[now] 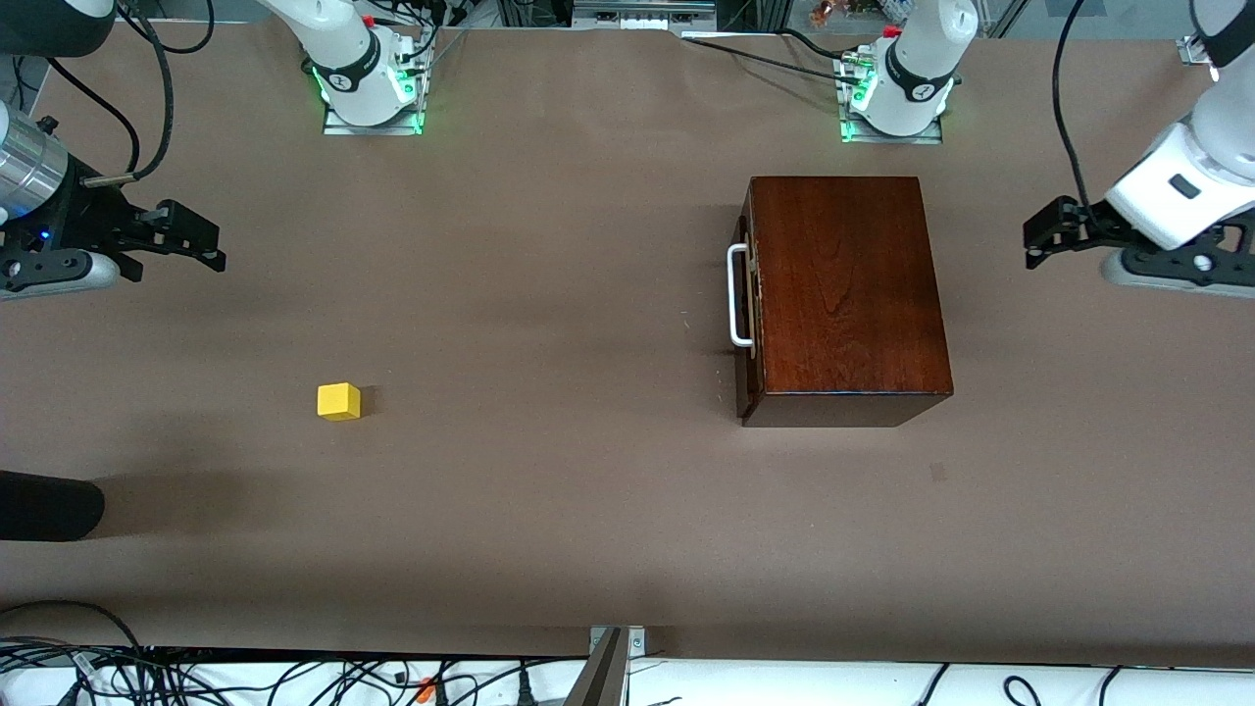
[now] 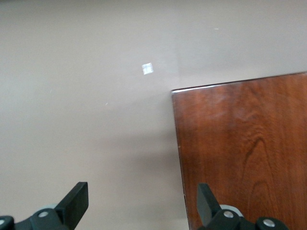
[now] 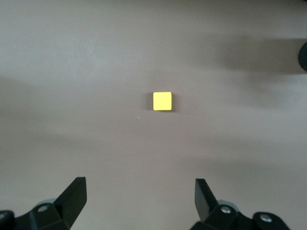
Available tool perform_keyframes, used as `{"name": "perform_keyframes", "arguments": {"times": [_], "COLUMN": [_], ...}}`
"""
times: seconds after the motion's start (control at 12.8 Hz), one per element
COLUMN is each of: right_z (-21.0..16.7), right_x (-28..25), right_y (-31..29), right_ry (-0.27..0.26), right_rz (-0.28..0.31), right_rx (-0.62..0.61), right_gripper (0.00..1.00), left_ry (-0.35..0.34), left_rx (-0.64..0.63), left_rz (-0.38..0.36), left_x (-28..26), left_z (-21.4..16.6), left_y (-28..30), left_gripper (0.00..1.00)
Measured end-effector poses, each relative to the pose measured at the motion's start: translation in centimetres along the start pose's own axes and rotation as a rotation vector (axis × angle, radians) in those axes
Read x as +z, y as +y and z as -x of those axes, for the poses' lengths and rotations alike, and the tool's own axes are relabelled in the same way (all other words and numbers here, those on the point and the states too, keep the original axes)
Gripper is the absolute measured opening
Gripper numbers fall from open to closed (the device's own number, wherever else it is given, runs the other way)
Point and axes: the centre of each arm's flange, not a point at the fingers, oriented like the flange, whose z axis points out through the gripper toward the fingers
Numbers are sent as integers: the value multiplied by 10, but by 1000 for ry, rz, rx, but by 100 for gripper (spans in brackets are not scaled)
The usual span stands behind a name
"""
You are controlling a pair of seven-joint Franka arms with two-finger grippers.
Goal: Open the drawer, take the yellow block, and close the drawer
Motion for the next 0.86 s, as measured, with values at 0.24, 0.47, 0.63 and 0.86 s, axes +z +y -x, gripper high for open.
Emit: {"name": "perform_keyframes", "arguments": {"times": [0.24,0.47,0.63,0.86], "right_z": [0,0,0,-1], "right_x": [0,0,0,2], "right_y": [0,1,1,7], "right_ry": [0,0,1,-3], "right_rz": [0,0,0,1], "right_rx": [1,4,6,16], "right_gripper": [100,100,100,100], "left_ry": [-7,2,-8,-11], "left_rx": [-69,-67,-56,-57], "left_rz": [5,6,4,4], "left_x": [6,2,1,2], "left_z": [9,13,16,16], "left_y": [1,11,19,19], "left_gripper": [100,100,100,100]}}
